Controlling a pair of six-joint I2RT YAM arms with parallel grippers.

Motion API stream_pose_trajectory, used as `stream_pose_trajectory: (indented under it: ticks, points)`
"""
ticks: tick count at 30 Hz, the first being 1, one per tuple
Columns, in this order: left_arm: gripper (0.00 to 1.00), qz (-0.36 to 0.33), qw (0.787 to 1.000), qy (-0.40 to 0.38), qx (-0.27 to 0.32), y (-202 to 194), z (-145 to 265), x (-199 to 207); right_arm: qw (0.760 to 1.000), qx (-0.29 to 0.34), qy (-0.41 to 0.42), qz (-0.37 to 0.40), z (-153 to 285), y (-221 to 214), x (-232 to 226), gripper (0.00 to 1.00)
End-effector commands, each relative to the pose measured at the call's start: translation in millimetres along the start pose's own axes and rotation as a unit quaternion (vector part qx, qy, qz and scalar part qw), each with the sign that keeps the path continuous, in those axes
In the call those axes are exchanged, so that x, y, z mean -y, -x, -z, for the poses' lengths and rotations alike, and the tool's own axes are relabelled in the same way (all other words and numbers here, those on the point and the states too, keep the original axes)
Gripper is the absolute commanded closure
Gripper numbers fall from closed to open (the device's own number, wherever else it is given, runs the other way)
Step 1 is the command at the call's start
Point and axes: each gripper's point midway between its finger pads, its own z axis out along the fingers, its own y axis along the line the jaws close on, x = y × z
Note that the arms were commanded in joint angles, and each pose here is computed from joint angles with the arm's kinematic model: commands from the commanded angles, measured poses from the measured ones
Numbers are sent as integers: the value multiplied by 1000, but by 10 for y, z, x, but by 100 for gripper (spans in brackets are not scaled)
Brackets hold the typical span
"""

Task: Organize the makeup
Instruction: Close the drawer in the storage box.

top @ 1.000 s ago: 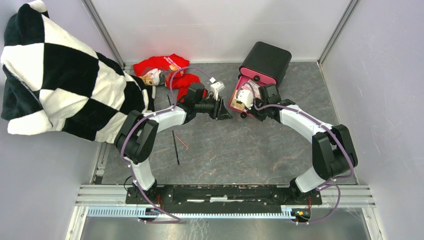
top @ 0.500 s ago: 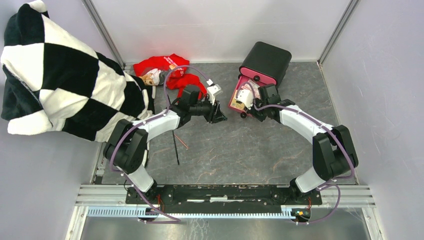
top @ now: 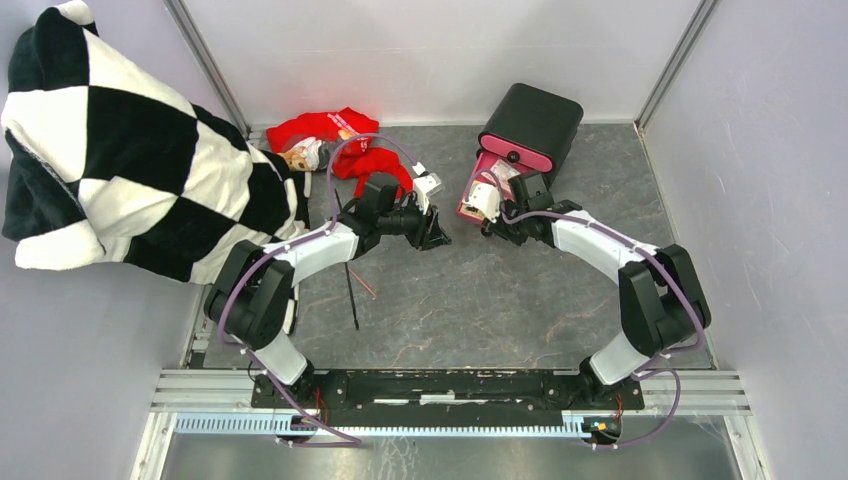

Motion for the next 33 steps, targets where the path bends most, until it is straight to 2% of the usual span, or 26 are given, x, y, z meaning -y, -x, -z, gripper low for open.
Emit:
stream_pose_trajectory:
  ticks: [1, 4, 13, 23, 33]
  points:
    - [56, -40, 999, 4, 20, 165, 99, 15, 1000, -11, -25, 14, -41, -12, 80, 64]
    - [56, -41, 999, 4, 20, 159, 104, 17, 999, -13, -29, 16, -43, -5, 95, 71]
    - [56, -47, 999, 9, 23, 174, 135, 19, 999, 11, -47, -3, 130, 251, 251, 100]
    - [56, -52, 998, 9, 32, 236, 169, 43, 995, 23, -79, -48, 350, 551, 511, 100]
    - [56, -56, 998, 8, 34, 241, 193, 68, 992, 3, -103, -78, 347, 523, 794, 100]
